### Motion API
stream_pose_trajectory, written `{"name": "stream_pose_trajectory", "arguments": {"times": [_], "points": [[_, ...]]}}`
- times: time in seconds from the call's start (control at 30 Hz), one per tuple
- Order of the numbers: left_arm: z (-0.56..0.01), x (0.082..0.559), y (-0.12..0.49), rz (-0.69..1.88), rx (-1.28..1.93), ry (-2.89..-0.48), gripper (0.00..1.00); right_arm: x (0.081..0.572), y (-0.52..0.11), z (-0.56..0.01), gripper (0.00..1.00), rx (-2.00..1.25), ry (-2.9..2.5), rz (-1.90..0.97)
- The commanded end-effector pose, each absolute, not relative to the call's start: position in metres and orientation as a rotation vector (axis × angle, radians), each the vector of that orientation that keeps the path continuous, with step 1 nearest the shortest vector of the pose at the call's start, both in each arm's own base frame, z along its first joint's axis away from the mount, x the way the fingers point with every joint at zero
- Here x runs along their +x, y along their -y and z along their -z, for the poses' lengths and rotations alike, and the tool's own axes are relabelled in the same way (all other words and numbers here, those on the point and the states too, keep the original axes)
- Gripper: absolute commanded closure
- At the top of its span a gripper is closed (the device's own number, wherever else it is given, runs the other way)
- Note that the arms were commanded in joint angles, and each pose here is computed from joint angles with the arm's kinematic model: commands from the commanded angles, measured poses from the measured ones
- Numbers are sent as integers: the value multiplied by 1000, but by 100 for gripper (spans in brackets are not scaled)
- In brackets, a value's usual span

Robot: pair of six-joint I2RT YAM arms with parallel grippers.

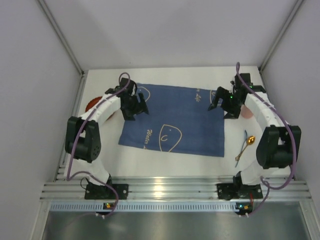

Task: Set the dinner table for one person

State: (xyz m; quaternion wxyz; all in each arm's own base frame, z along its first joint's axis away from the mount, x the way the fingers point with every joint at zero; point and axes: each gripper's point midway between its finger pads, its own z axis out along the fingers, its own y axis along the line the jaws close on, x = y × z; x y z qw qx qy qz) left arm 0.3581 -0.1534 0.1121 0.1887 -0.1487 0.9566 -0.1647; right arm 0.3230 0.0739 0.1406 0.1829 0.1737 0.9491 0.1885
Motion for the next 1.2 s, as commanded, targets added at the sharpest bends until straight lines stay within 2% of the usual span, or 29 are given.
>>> {"name": "stream_pose_trajectory", "arguments": {"times": [0.0, 0.13, 0.2, 0.47, 0.7, 0.9, 1.03, 1.07, 1.13, 1.17], "points": [[-91, 375, 157, 457, -349, -2722, 14, 375, -103, -142, 0, 361, -2633, -579], [-69, 372, 156, 430, -353, -2784, 17, 422, -112, -128, 0, 303, -2651, -487], [-63, 368, 154, 422, -360, -2808, 17, 431, -116, -97, 0, 311, -2729, -453], [-60, 352, 150, 393, -395, -2862, 18, 484, -125, -38, 0, 335, -2787, -411], [-48, 331, 151, 404, -460, -2933, 19, 524, -139, -9, 0, 335, -2789, -459], [-33, 323, 149, 372, -502, -2978, 19, 557, -148, -14, 0, 352, -2710, -540], [-37, 337, 150, 362, -488, -2963, 19, 553, -148, -26, 0, 349, -2697, -578], [-39, 341, 150, 356, -489, -2956, 19, 559, -151, -57, 0, 310, -2621, -613], [-46, 352, 151, 352, -461, -2932, 19, 547, -155, -71, 0, 254, -2599, -679], [-44, 356, 150, 342, -453, -2932, 19, 549, -158, -112, 0, 198, -2506, -708]]}}
